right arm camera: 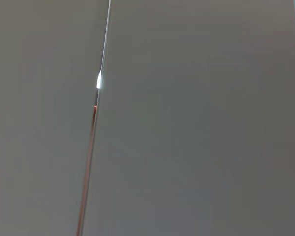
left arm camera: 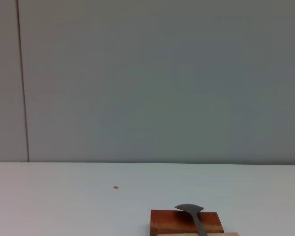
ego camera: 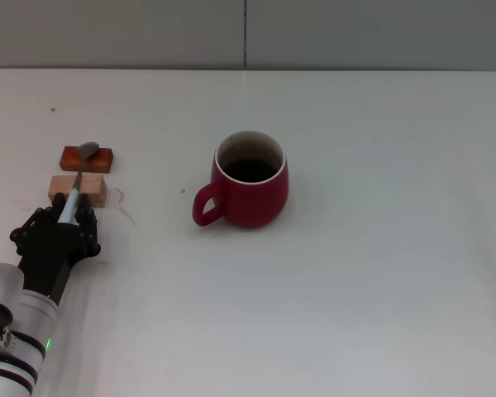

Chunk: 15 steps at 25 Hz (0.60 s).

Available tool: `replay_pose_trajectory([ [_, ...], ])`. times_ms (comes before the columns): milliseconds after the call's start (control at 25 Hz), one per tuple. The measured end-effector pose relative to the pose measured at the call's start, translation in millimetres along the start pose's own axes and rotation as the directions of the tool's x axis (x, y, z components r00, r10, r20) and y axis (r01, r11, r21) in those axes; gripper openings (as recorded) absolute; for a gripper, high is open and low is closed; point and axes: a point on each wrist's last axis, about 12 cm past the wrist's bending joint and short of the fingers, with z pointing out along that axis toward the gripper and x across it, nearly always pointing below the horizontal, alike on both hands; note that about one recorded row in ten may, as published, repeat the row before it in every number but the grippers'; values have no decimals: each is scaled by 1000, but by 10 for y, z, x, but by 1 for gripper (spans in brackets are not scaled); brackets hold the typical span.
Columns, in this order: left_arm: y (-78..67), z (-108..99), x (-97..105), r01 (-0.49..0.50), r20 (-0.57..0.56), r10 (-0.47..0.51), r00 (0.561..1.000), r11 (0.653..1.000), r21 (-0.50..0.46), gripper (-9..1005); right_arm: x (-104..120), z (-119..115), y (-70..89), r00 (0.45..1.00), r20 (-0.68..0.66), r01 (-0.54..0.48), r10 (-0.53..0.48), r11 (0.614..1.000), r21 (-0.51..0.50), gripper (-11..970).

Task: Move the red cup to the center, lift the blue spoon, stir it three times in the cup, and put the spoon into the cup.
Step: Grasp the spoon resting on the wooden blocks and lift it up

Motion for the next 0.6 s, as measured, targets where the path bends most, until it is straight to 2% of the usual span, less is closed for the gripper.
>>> replay_pose_trajectory([
  [600,-27,14,-7,-2,3,2,1000,1000,10,230,-1,-5,-4,1000,1,1,-1,1000,1,576],
])
